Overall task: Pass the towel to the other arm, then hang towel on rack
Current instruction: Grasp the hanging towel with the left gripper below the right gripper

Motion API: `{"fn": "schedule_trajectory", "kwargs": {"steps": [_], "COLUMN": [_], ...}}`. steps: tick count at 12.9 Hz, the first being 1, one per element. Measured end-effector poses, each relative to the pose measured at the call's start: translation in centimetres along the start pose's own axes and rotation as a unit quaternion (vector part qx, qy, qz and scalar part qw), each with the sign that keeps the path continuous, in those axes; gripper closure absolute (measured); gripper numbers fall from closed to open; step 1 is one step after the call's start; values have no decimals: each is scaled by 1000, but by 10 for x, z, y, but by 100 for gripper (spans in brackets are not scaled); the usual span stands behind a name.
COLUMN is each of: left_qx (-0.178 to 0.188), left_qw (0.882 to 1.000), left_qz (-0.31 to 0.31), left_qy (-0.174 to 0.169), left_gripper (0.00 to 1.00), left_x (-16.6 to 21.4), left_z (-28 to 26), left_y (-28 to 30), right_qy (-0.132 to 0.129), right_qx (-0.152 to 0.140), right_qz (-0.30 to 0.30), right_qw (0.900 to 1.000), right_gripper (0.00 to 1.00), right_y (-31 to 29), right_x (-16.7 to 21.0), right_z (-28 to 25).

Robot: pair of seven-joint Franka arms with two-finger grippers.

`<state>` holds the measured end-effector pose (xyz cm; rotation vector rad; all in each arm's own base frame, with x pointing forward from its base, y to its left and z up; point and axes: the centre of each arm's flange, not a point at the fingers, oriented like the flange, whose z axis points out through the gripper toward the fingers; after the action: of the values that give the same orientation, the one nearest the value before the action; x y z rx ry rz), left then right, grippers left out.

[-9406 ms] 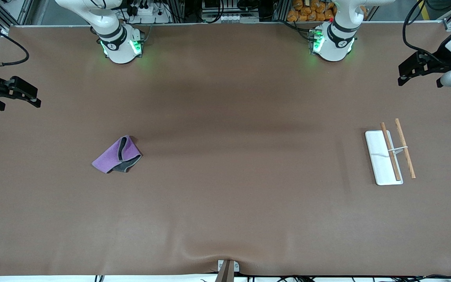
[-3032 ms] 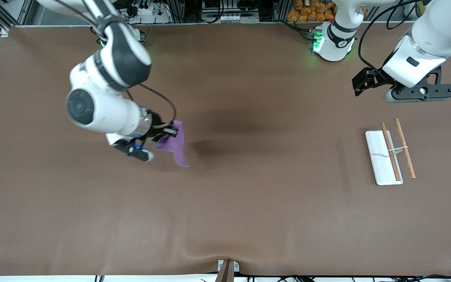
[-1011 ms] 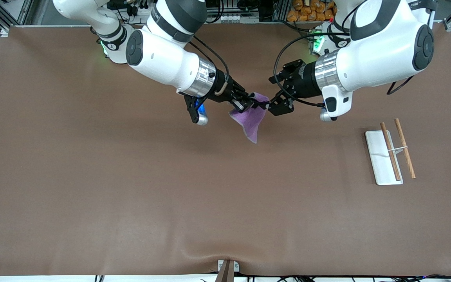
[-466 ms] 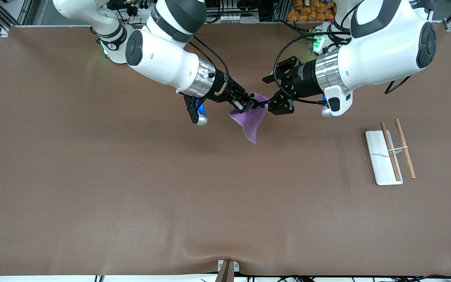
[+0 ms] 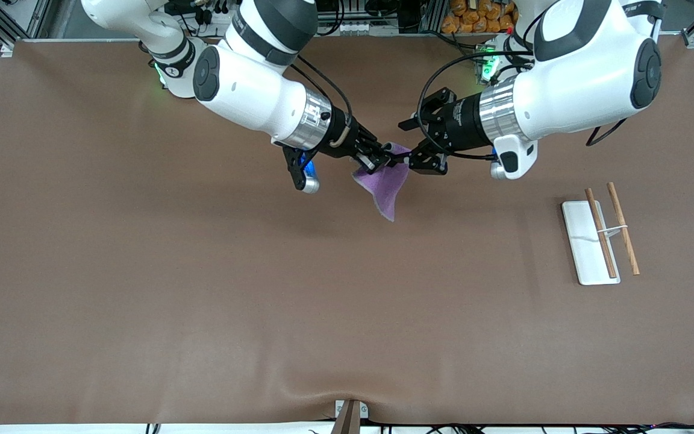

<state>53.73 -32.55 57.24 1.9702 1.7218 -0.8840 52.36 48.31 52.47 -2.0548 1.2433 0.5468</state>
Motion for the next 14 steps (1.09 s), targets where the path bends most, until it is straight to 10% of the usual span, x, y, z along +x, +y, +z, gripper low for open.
{"fn": "schedule_trajectory", "kwargs": {"steps": [4, 9, 12, 14], "left_qx": [6, 8, 8, 7], "left_qw": [1000, 1000, 1000, 1000], "left_qz": [0, -1, -1, 0], "left_qy": [1, 1, 1, 0], "left_gripper": [39, 64, 97, 98], "left_x": [-1, 1, 0, 0], "left_z": [7, 10, 10, 9], "left_y": [0, 2, 2, 2], "right_qy": [0, 0, -1, -1], "right_qx": [0, 2, 1, 1], "right_qz": [0, -1, -1, 1], "right_qw": [1000, 1000, 1000, 1000], "right_gripper": [96, 96, 96, 89], "right_y": [0, -1, 0, 0], "right_x": [1, -1, -1, -1], "right_z": [-1, -2, -2, -2]}}
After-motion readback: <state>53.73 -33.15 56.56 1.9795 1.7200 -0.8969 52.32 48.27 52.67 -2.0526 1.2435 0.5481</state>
